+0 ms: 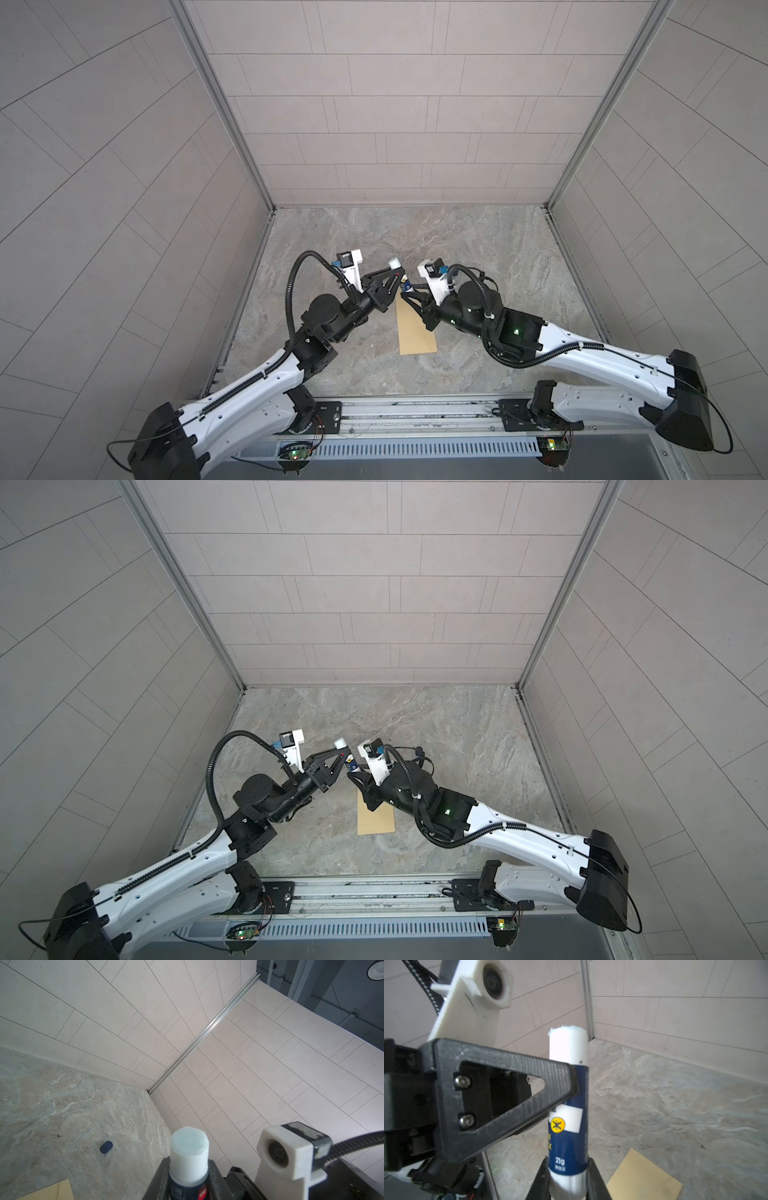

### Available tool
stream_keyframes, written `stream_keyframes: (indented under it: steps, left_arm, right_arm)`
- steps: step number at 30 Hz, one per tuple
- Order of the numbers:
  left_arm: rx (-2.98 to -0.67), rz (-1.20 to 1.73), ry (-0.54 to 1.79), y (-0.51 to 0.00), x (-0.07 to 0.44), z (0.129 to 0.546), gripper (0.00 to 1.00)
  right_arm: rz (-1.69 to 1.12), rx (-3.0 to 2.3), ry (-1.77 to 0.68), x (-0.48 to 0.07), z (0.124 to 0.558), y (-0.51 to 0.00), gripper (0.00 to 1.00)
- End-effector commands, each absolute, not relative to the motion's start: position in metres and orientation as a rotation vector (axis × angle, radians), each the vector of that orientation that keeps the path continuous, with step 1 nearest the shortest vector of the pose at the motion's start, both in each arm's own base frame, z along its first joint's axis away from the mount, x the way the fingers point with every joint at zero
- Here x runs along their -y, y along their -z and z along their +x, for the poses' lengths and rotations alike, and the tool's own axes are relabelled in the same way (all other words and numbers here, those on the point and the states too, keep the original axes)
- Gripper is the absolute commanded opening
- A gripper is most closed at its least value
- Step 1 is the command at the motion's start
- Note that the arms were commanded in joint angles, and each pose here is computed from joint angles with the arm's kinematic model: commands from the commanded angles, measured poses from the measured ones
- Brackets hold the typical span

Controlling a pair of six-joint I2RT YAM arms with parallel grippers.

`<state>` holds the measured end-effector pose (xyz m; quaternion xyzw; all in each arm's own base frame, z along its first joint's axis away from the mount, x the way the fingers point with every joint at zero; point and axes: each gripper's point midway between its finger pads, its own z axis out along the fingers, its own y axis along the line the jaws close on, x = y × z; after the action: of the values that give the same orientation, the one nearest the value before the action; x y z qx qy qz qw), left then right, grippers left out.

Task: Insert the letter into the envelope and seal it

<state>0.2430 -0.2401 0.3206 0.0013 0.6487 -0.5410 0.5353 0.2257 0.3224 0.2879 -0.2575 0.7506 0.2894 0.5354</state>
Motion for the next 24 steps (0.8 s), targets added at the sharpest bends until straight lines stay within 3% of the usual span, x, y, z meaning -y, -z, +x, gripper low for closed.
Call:
stream_keyframes:
  steps: [1,13,22,24]
  left_arm:
    - [-1.590,0.008,1.205,-0.310,0.238,0.251,0.00]
    - [-1.631,-0.010,1.195,-0.298,0.243,0.258,0.00]
    - [-1.625,-0.013,1.196,-0.300,0.243,0.258,0.00]
    - [-1.620,-0.012,1.203,-0.303,0.243,0.257,0.00]
  right_arm:
    - [-0.524,-1.709,-0.339,-0.298,0.245,-0.313,0.00]
    - [-0.590,-1.552,0.126,-0.334,0.224,-0.321,0.00]
    - [-0.621,-1.556,0.089,-0.340,0.221,-0.315,0.00]
    - [-0.616,-1.567,0.052,-0.337,0.221,-0.315,0.05]
